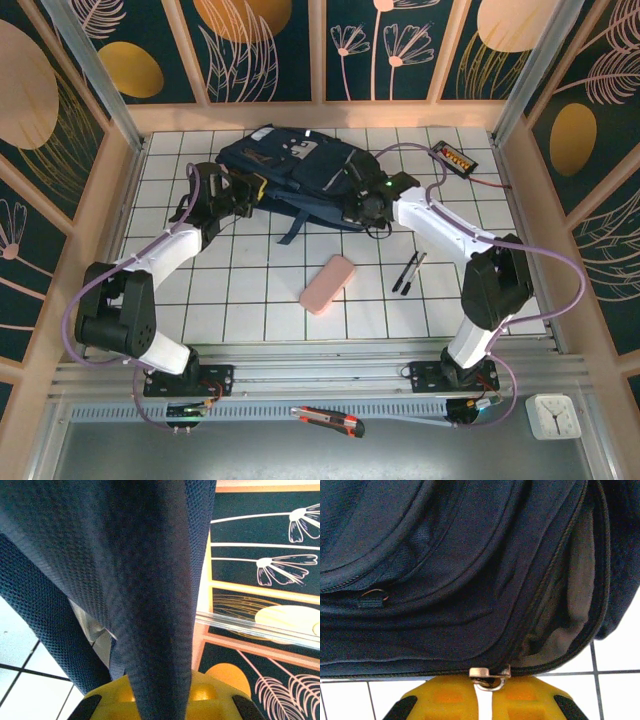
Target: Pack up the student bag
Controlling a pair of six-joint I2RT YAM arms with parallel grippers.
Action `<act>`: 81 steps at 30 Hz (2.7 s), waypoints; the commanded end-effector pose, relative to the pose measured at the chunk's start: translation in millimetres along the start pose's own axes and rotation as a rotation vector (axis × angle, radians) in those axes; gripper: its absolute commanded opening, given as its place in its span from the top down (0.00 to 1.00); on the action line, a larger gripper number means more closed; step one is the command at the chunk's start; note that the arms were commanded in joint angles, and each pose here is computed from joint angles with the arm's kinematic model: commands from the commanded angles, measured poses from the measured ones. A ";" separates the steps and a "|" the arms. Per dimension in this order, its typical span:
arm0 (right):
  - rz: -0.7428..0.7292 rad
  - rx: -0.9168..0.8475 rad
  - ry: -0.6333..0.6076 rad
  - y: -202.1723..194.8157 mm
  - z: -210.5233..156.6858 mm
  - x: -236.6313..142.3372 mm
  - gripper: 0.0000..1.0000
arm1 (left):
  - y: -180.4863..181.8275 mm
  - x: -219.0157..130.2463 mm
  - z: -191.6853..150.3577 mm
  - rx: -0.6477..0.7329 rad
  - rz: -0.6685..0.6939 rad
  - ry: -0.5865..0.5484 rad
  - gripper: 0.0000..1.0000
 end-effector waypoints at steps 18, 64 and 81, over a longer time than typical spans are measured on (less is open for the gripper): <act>0.614 -0.321 0.014 110.9 25.0 -4.1 1.00 | -3.1 -46.4 29.0 0.091 0.021 -0.131 0.16; 0.373 -0.390 0.217 77.2 10.4 3.1 1.00 | 63.2 -40.5 16.0 0.100 0.118 -0.125 1.00; 0.589 -0.276 0.220 164.7 9.4 -8.6 0.39 | 7.0 -48.3 9.0 0.127 -0.080 -0.076 1.00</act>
Point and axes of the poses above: each hand's point on the last joint's axis, 136 mm out from that joint toward the fingers, its own x axis out along the fingers, its own y axis along the line the jaws close on, z = x × y, the point moved 9 cm from there along -x, back along the fingers, and after that the axes turned 6 degrees about -x, right-handed, at the moved point
